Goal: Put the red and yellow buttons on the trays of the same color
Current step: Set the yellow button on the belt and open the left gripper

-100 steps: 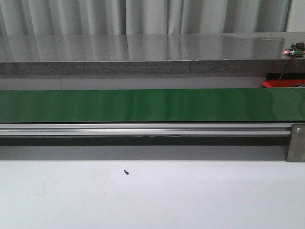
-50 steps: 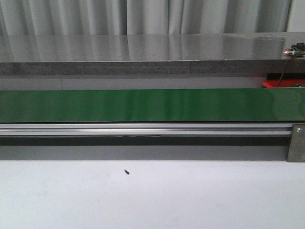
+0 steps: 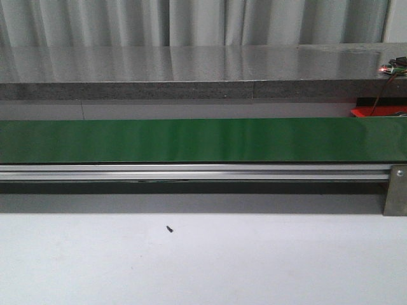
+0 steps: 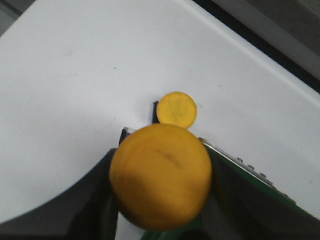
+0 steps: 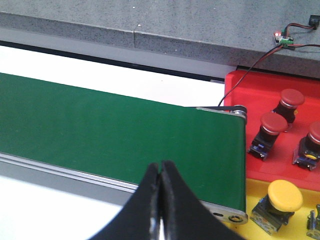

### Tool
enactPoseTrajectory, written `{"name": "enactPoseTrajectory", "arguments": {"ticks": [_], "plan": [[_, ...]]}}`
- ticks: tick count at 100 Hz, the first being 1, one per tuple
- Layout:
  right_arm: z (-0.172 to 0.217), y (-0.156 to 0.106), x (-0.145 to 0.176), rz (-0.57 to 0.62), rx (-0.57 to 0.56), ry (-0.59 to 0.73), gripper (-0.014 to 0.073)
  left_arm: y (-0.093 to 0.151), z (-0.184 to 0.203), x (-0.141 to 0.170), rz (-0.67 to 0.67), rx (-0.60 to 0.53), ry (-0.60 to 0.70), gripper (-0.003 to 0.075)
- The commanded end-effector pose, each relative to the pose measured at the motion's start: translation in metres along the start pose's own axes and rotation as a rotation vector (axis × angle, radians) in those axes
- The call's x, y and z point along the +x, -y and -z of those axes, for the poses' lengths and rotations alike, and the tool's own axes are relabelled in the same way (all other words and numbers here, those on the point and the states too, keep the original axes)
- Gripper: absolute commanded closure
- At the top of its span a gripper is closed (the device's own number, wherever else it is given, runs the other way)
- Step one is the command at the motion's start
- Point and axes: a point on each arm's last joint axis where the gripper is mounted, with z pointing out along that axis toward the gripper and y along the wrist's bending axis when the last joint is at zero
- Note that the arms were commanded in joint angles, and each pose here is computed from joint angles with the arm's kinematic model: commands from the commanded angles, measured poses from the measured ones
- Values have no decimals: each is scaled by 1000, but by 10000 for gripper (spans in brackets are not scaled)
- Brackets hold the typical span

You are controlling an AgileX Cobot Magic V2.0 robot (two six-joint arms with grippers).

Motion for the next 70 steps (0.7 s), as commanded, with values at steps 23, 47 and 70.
{"name": "enactPoseTrajectory", "arguments": {"ticks": [23, 47, 70], "plan": [[4, 2, -13, -7, 27, 86, 652, 30, 31, 31, -65, 78, 97, 531], [4, 2, -13, -8, 26, 86, 652, 39, 11, 53, -104, 83, 48, 531], [4, 2, -13, -8, 26, 86, 652, 41, 9, 57, -149, 83, 39, 437]]}}
